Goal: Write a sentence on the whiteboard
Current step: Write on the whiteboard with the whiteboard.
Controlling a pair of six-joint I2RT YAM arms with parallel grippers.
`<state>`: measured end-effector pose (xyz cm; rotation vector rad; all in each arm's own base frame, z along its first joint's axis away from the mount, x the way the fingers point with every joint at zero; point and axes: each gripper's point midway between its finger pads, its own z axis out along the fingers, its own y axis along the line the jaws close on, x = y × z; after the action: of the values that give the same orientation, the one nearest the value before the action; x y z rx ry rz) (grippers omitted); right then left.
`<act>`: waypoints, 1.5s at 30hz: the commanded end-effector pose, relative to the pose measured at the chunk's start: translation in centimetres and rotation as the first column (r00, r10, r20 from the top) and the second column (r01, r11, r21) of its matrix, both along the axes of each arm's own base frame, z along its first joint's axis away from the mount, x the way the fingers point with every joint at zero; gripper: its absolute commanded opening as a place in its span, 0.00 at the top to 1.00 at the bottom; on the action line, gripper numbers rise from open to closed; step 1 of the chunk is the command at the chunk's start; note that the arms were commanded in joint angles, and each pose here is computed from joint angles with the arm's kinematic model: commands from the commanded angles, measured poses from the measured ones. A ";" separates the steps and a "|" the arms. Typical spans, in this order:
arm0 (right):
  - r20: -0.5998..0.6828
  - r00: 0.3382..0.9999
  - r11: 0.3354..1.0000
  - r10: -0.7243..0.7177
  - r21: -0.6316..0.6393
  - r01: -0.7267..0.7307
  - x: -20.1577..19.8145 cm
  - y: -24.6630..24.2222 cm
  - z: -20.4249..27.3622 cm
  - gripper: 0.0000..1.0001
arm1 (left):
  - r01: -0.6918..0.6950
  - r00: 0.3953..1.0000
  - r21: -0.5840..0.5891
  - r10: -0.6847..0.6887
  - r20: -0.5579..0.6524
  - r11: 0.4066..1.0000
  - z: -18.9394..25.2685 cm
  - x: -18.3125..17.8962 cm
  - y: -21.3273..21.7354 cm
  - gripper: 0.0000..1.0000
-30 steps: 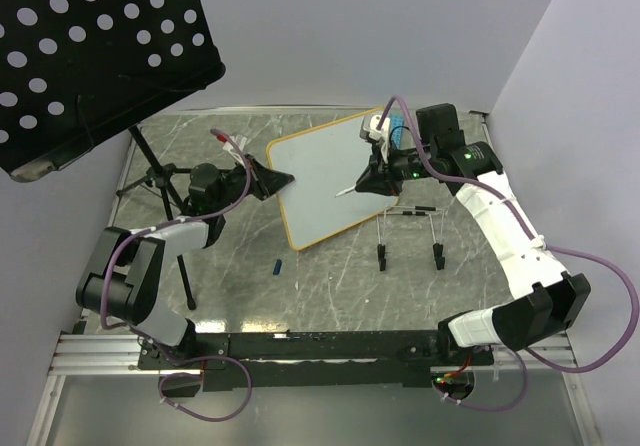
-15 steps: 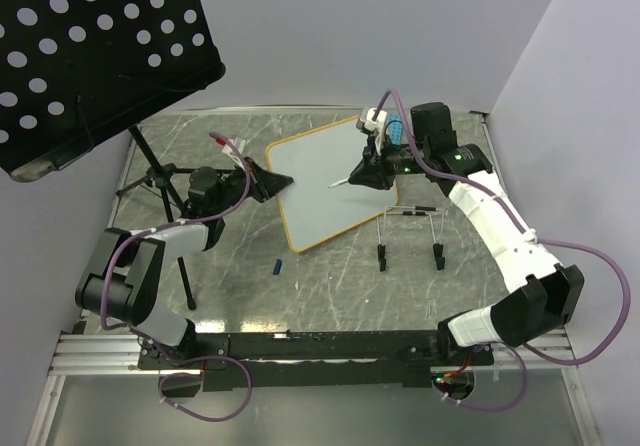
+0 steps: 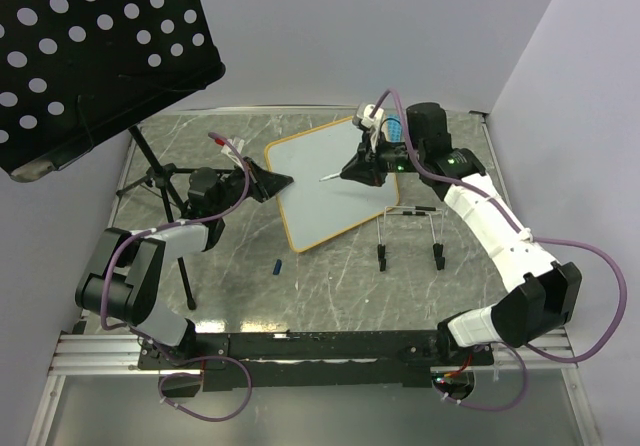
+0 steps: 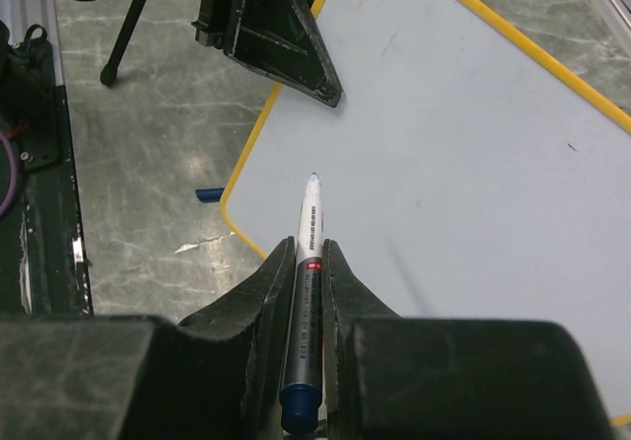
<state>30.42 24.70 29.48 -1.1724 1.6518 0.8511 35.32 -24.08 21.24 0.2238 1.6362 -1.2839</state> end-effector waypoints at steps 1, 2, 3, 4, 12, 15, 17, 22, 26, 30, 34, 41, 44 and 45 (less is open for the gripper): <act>0.088 0.996 1.000 0.010 0.015 -0.011 0.6 0.8 1.0 1.00 | 0.020 0.973 -0.106 0.005 0.230 0.994 7.0 -0.5 0.1 0.99; 0.095 0.995 1.000 0.016 0.014 -0.017 0.6 0.9 1.0 1.00 | 0.020 0.975 -0.109 0.005 0.223 0.994 6.9 -0.5 0.1 0.99; 0.105 0.994 1.000 0.017 0.015 -0.019 0.6 1.0 1.2 1.00 | 0.019 0.975 -0.112 0.006 0.222 0.994 6.9 -0.4 0.1 0.99; 0.119 0.992 0.999 0.032 0.011 -0.033 0.5 1.1 1.2 1.00 | 0.021 0.976 -0.112 0.004 0.218 0.994 6.8 -0.4 0.0 0.99; 0.177 0.981 0.997 0.074 -0.004 -0.074 0.1 1.5 2.2 1.00 | 0.014 0.979 -0.103 0.007 0.205 0.995 6.9 -0.3 0.1 0.99; 0.206 0.976 0.997 0.078 -0.011 -0.077 0.4 1.9 2.5 1.00 | 0.013 0.979 -0.095 0.007 0.203 0.995 7.0 -0.3 0.1 0.99; 0.228 0.970 0.996 0.085 -0.012 -0.085 0.6 2.2 2.7 1.00 | 0.016 0.981 -0.088 0.002 0.194 0.996 6.8 -0.2 0.0 0.99; 0.249 0.960 0.992 0.124 -0.037 -0.118 1.1 3.3 2.7 1.00 | 0.027 0.984 -0.094 -0.010 0.179 0.995 6.6 -0.1 -0.2 0.99; 0.244 0.957 0.986 0.160 -0.076 -0.145 1.2 3.9 3.3 1.00 | 0.030 0.984 -0.094 -0.013 0.176 0.995 6.6 -0.1 -0.2 0.99; 0.250 0.954 0.985 0.167 -0.083 -0.150 1.0 4.3 3.8 1.00 | 0.029 0.984 -0.099 -0.011 0.175 0.995 6.6 -0.3 -0.2 0.99; 0.262 0.954 0.989 0.147 -0.049 -0.139 1.1 4.8 4.2 1.00 | 0.030 0.988 -0.111 -0.013 0.151 0.993 6.0 -0.3 -0.2 0.99; 0.262 0.959 0.994 0.109 -0.050 -0.099 2.1 5.7 2.6 1.00 | 0.027 0.992 -0.129 -0.011 0.128 0.991 5.8 0.0 -0.3 0.99; 0.247 0.965 0.996 0.084 -0.054 -0.073 2.8 5.9 1.1 1.00 | 0.024 0.993 -0.149 -0.005 0.121 0.988 5.9 0.2 -0.3 0.99; 0.235 0.969 0.997 0.073 -0.055 -0.061 3.0 5.9 0.6 1.00 | 0.023 0.993 -0.156 -0.004 0.120 0.987 6.0 0.3 -0.3 0.99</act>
<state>32.26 29.99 30.82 -1.3564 1.4490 0.7162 35.36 -24.23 20.48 0.1468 1.6867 -1.3404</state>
